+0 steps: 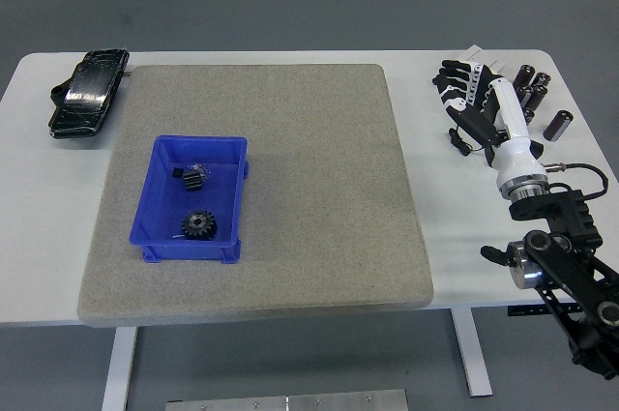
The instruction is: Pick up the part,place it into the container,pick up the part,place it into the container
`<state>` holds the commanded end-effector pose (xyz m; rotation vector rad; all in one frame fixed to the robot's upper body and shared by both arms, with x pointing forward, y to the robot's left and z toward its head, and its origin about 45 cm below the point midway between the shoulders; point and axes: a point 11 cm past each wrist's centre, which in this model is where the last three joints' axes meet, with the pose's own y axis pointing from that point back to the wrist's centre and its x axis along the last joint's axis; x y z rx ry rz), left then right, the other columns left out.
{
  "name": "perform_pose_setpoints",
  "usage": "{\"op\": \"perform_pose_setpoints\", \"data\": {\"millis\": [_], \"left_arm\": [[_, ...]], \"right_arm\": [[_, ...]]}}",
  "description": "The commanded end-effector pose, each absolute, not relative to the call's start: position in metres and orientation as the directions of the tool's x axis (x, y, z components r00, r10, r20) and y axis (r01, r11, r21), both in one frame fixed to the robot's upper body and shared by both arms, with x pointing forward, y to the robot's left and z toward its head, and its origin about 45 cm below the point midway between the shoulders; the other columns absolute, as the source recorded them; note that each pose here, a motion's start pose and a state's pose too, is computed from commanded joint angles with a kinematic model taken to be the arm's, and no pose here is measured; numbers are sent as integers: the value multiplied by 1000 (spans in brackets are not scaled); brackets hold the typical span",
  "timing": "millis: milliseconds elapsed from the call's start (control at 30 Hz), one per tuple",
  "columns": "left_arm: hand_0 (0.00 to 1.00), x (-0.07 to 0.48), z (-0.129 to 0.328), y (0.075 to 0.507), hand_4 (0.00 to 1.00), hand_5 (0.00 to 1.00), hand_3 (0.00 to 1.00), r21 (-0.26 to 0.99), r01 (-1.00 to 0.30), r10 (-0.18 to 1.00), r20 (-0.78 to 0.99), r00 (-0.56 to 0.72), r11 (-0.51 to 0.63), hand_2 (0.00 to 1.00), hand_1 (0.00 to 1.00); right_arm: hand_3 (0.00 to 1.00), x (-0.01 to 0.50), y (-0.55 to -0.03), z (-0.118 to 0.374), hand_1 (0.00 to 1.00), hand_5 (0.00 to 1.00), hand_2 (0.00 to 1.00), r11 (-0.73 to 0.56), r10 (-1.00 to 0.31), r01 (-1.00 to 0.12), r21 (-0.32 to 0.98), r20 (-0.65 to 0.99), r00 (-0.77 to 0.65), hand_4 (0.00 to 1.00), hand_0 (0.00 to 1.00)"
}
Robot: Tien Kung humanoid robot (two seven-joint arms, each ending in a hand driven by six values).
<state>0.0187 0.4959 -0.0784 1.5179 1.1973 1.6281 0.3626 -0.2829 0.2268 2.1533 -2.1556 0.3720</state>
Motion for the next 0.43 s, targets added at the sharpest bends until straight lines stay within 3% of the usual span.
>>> {"op": "perform_pose_setpoints", "data": {"millis": [433], "left_arm": [[681,19,-74,503,642,248,581,893,156,877,446,-181,-422,605,635]], "right_arm": [[687,360,-285,211,710,428,722,2,-979,-997,-76,205,-18,695,745]]}}
